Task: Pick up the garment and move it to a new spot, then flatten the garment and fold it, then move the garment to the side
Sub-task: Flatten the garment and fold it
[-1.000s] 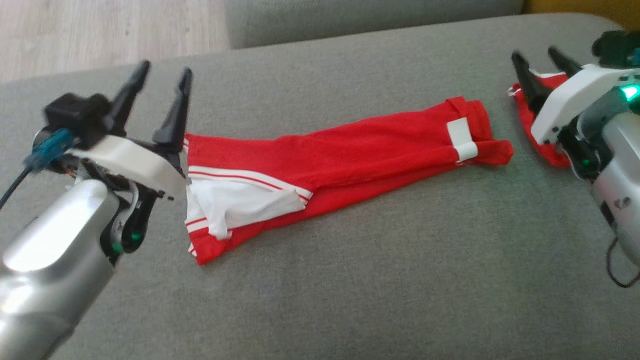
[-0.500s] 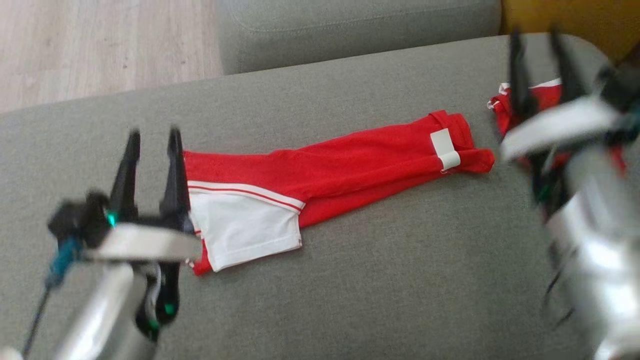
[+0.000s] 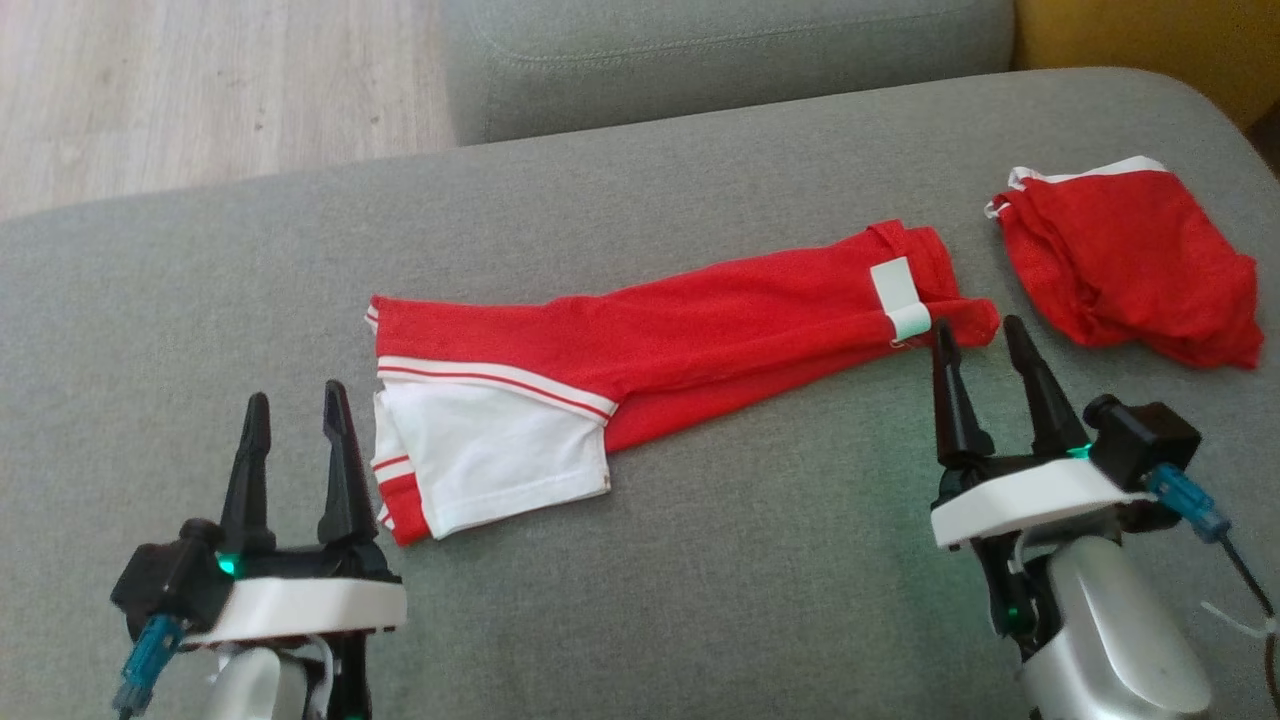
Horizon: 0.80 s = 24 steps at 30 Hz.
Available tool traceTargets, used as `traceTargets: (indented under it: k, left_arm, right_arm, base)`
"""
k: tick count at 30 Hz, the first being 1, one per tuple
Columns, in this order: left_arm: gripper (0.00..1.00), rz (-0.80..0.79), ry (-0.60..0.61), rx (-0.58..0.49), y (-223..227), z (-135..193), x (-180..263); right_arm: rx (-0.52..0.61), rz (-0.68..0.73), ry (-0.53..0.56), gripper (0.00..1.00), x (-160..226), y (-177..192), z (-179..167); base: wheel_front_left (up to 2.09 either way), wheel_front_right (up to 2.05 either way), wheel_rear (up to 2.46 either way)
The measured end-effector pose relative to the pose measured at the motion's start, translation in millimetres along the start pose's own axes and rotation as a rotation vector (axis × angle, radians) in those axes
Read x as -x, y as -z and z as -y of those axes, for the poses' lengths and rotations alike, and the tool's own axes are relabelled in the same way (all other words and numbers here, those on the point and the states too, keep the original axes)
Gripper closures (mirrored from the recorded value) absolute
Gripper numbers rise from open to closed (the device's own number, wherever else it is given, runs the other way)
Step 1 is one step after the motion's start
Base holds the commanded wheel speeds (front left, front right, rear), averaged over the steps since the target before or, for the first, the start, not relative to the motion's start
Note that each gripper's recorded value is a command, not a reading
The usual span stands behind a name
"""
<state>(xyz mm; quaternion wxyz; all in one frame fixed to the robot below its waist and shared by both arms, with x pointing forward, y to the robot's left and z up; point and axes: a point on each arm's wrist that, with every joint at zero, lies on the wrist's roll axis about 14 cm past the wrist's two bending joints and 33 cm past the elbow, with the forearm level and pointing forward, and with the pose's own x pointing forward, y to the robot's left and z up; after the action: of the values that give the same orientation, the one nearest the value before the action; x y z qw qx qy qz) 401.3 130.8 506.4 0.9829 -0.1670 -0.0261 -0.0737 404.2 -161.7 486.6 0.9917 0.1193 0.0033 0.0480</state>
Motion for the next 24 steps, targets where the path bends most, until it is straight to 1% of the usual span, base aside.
traceTargets:
  k: [4,8,11,16,24]
  left_arm:
    - [0.00,-0.002,-0.002,-0.016,2,-5,-2]
    - [0.00,0.008,0.013,-0.029,1,-4,-10]
    - [0.00,0.008,0.012,-0.027,1,-5,-13]
    - [0.00,-0.009,0.007,-0.033,7,-9,-11]
    - [0.00,-0.028,-0.010,-0.034,13,-18,-13]
  right_arm:
    - [0.001,0.002,-0.002,0.00,-8,0,0]
    - [0.030,0.020,0.004,0.00,-29,-9,4]
    - [0.098,-0.051,0.033,0.00,-43,2,18]
    - [0.096,-0.163,0.099,0.00,-59,25,38]
    - [0.100,-0.325,0.224,0.00,-71,62,73]
  base:
    - [0.00,0.00,0.00]
    - [0.00,0.00,0.00]
    - [0.00,0.00,0.00]
    - [0.00,0.00,0.00]
    - [0.00,0.00,0.00]
